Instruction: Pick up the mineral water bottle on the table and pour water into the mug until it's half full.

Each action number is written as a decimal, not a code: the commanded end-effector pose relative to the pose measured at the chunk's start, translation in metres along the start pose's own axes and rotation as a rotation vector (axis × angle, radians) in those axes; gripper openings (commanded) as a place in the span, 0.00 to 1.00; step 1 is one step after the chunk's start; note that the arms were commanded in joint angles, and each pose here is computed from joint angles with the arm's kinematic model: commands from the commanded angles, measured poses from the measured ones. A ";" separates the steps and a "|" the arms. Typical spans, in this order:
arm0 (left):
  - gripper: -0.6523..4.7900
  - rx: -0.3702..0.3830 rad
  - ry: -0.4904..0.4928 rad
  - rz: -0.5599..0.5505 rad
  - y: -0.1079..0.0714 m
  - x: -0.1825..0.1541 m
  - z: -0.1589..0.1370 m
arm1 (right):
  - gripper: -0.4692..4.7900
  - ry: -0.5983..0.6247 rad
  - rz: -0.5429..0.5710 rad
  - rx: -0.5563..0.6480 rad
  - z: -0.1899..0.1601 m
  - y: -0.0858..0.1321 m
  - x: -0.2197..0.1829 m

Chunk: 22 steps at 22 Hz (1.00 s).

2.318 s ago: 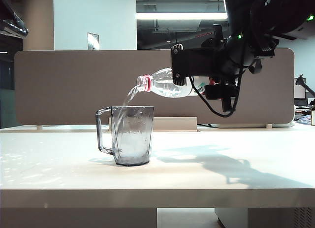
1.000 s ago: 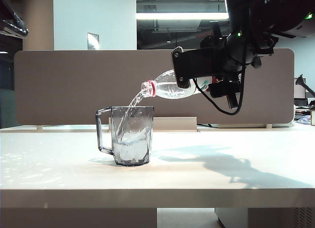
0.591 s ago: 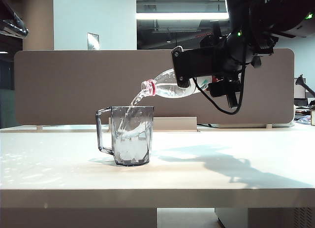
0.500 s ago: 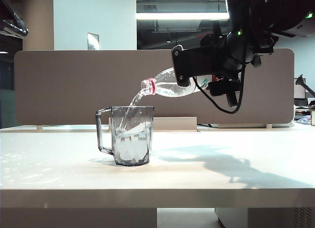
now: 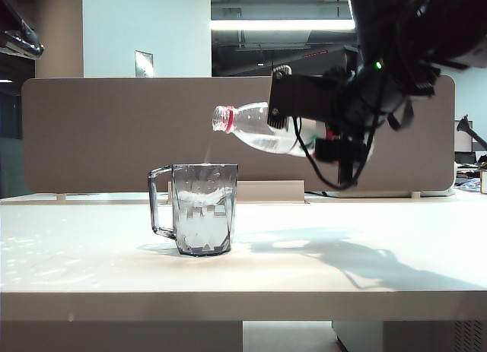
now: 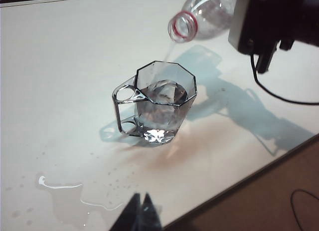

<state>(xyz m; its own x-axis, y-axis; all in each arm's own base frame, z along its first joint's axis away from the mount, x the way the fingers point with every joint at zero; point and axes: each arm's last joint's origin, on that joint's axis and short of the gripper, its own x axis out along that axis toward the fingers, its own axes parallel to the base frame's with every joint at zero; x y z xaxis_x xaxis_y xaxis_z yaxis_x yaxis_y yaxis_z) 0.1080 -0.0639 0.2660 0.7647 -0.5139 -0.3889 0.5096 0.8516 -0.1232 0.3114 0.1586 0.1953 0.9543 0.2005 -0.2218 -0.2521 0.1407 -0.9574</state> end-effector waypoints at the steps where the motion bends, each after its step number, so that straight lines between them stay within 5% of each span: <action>1: 0.11 0.002 -0.017 -0.001 0.000 -0.001 0.002 | 0.59 -0.031 0.021 0.224 -0.002 0.008 -0.005; 8: 0.11 0.002 -0.017 -0.001 0.000 -0.001 0.002 | 0.59 -0.193 0.044 1.000 -0.002 0.013 -0.013; 10: 0.11 0.002 -0.017 -0.001 0.000 -0.001 0.002 | 0.59 -0.229 0.075 1.143 0.000 0.013 -0.012; 22: 0.11 0.002 -0.017 -0.001 0.000 -0.001 0.002 | 0.59 -0.309 0.168 1.381 -0.001 0.049 0.005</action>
<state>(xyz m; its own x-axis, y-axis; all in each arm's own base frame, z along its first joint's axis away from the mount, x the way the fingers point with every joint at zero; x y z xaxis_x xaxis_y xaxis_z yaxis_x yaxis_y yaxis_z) 0.1082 -0.0640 0.2659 0.7643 -0.5136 -0.3899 0.5094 0.8516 -0.1233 0.3045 0.1650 0.1450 0.8707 0.4732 -0.1337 -0.4726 0.8804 0.0382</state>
